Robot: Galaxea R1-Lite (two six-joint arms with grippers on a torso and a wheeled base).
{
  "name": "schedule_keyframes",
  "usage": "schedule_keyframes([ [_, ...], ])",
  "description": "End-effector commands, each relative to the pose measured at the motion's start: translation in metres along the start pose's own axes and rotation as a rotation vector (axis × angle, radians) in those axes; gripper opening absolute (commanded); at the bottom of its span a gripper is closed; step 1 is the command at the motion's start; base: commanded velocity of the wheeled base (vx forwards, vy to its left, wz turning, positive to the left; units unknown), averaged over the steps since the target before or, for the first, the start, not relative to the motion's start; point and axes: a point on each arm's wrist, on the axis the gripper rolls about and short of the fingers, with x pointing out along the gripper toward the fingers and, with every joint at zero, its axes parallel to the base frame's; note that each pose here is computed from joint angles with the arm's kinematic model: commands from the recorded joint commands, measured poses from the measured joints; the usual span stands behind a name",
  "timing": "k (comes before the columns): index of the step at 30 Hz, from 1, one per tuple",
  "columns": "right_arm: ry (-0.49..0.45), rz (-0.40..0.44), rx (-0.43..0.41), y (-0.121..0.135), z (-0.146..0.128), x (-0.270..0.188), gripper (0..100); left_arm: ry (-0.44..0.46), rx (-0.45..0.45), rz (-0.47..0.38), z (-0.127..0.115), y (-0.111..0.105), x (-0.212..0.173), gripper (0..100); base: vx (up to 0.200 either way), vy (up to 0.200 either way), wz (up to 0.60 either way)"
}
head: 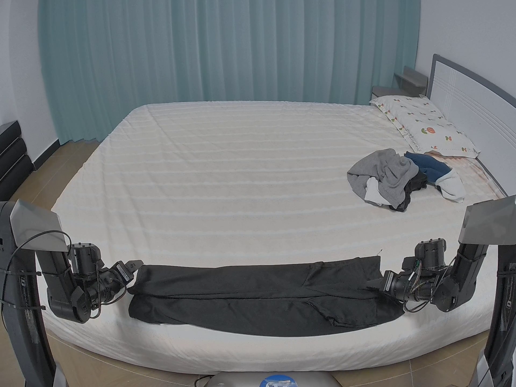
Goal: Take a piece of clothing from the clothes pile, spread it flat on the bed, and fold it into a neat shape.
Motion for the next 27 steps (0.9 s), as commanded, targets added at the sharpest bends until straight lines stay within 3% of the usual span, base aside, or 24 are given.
schedule_keyframes([
  [1,-0.047,0.021,-0.005,0.003,0.009,-0.004,100,-0.01,0.002,-0.008,0.002,-0.002,0.002,100,0.0,0.0,0.0],
  [7,-0.123,0.04,0.087,-0.001,0.03,-0.009,100,0.009,0.011,-0.013,-0.003,-0.006,0.0,100,0.0,0.0,0.0],
  [12,-0.132,0.036,0.16,-0.011,0.035,0.002,100,0.038,0.033,-0.017,-0.011,-0.01,-0.008,100,0.0,0.0,0.0],
  [16,-0.128,0.042,0.172,-0.014,0.035,0.001,100,0.053,0.065,-0.013,-0.014,-0.012,-0.017,100,0.0,0.0,0.0],
  [20,-0.126,0.051,0.174,-0.013,0.035,-0.001,100,0.062,0.177,-0.015,-0.018,-0.02,-0.046,100,0.0,0.0,0.0],
  [25,-0.126,0.051,0.175,-0.014,0.036,-0.001,100,0.036,0.209,-0.02,-0.018,-0.027,-0.055,100,0.0,0.0,0.0],
  [27,-0.125,0.053,0.184,-0.014,0.035,-0.001,100,0.057,0.335,0.002,-0.024,-0.025,-0.068,100,0.0,0.0,0.0],
])
